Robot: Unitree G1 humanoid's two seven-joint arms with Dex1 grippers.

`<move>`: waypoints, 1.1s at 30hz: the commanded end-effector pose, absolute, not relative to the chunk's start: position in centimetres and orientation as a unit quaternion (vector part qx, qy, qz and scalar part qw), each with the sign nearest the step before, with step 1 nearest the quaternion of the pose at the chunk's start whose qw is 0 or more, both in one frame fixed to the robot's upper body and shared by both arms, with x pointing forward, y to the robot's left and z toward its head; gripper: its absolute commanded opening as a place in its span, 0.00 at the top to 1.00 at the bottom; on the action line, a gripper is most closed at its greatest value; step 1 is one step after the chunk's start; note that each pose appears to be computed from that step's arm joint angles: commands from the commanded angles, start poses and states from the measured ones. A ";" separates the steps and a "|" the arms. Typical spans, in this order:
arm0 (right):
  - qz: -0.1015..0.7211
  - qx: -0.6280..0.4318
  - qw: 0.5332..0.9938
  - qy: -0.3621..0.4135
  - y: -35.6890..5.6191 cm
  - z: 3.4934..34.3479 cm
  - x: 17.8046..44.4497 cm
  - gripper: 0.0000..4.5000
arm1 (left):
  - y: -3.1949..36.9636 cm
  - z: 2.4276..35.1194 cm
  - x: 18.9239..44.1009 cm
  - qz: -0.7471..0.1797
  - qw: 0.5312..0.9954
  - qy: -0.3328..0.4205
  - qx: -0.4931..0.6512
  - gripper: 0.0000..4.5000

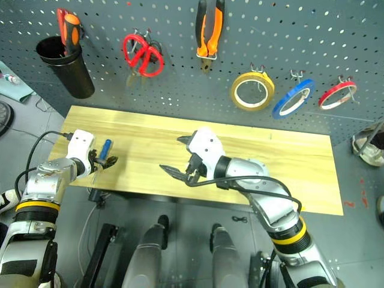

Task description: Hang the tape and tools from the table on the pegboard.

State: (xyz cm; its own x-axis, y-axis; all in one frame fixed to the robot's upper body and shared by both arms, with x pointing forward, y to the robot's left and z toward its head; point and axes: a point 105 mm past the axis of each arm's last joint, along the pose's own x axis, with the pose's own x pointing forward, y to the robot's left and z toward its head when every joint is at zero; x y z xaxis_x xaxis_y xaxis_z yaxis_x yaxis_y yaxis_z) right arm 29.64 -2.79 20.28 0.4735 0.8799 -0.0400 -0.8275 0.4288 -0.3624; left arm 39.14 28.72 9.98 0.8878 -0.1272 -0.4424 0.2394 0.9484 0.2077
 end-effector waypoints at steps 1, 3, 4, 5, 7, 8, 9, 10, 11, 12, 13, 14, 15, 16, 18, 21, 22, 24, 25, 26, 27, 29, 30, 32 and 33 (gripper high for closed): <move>0.509 -0.173 0.839 -0.087 -2.9 21.2 29.2 0.00 | 29.7 10.6 39.4 -0.085 0.962 0.214 0.147 0.01; 0.509 -0.172 0.839 -0.086 -2.9 21.4 29.0 0.00 | 29.8 10.2 39.5 -0.083 0.959 0.224 0.149 0.01; 0.508 -0.171 0.840 -0.085 -2.8 21.4 29.0 0.00 | 29.6 9.9 39.6 -0.087 0.958 0.229 0.148 0.01; 0.507 -0.171 0.840 -0.083 -2.8 21.4 28.9 0.00 | 29.5 9.7 39.5 -0.092 0.957 0.234 0.146 0.01; 0.507 -0.173 0.840 -0.082 -2.9 21.4 28.7 0.00 | 29.3 9.4 39.5 -0.098 0.955 0.240 0.144 0.01; 0.509 -0.174 0.839 -0.081 -2.9 21.3 28.6 0.00 | 29.2 9.3 39.5 -0.099 0.955 0.242 0.142 0.01; 0.509 -0.175 0.839 -0.080 -2.9 21.3 28.5 0.00 | 29.2 9.3 39.5 -0.100 0.954 0.243 0.140 0.06; 0.510 -0.175 0.839 -0.078 -2.9 21.3 28.4 0.00 | 29.2 9.2 39.5 -0.099 0.955 0.244 0.140 0.13; 0.509 -0.176 0.839 -0.080 -2.9 21.4 28.5 0.00 | 29.2 9.2 39.5 -0.100 0.954 0.245 0.139 0.17; 0.509 -0.176 0.839 -0.081 -2.9 21.4 28.5 0.00 | 29.1 9.2 39.4 -0.100 0.954 0.245 0.138 0.27; 0.508 -0.175 0.839 -0.084 -2.9 21.6 28.6 0.00 | 29.1 9.2 39.4 -0.100 0.954 0.245 0.137 0.38; 0.508 -0.175 0.839 -0.086 -2.9 21.7 28.7 0.00 | 29.1 9.2 39.4 -0.100 0.954 0.246 0.137 0.48; 0.511 -0.166 0.838 -0.092 -2.7 22.1 28.7 0.00 | 29.2 9.3 39.3 -0.098 0.955 0.245 0.136 0.59; 0.514 -0.160 0.837 -0.096 -2.6 22.3 28.7 0.00 | 29.2 9.3 39.2 -0.096 0.955 0.245 0.135 0.69; 0.515 -0.144 0.837 -0.114 -2.3 23.4 28.7 0.00 | 29.4 9.3 39.1 -0.095 0.955 0.246 0.133 0.89; 0.518 -0.108 0.838 -0.135 -1.9 24.9 28.7 0.00 | 29.7 9.1 38.7 -0.091 0.955 0.248 0.132 0.91; 0.522 -0.092 0.836 -0.142 -1.8 25.4 28.5 0.00 | 29.8 9.1 38.6 -0.087 0.956 0.248 0.132 0.91; 0.523 -0.076 0.835 -0.151 -1.8 25.8 28.5 0.00 | 30.0 9.1 38.5 -0.084 0.956 0.248 0.132 0.91; 0.522 -0.073 0.836 -0.152 -1.9 25.8 28.6 0.00 | 30.0 9.1 38.5 -0.082 0.956 0.246 0.133 0.91; 0.519 -0.075 0.838 -0.154 -1.9 25.7 28.7 0.00 | 29.8 9.3 38.5 -0.086 0.957 0.240 0.135 0.91; 0.516 -0.077 0.839 -0.154 -2.1 25.6 28.8 0.00 | 29.3 9.8 38.7 -0.092 0.961 0.225 0.131 0.91; 0.512 -0.076 0.842 -0.153 -2.4 25.4 28.9 0.00 | 27.7 11.6 39.0 -0.119 0.973 0.167 0.102 0.91; 0.508 -0.076 0.844 -0.155 -2.8 25.6 28.8 0.00 | 27.1 12.7 38.7 -0.128 0.977 0.142 0.095 0.91; 0.499 -0.072 0.848 -0.162 -3.7 26.1 28.7 0.00 | 26.2 14.9 37.8 -0.139 0.982 0.095 0.080 0.91; 0.495 -0.069 0.850 -0.165 -4.2 26.5 28.7 0.00 | 25.7 16.1 37.2 -0.147 0.984 0.074 0.071 0.91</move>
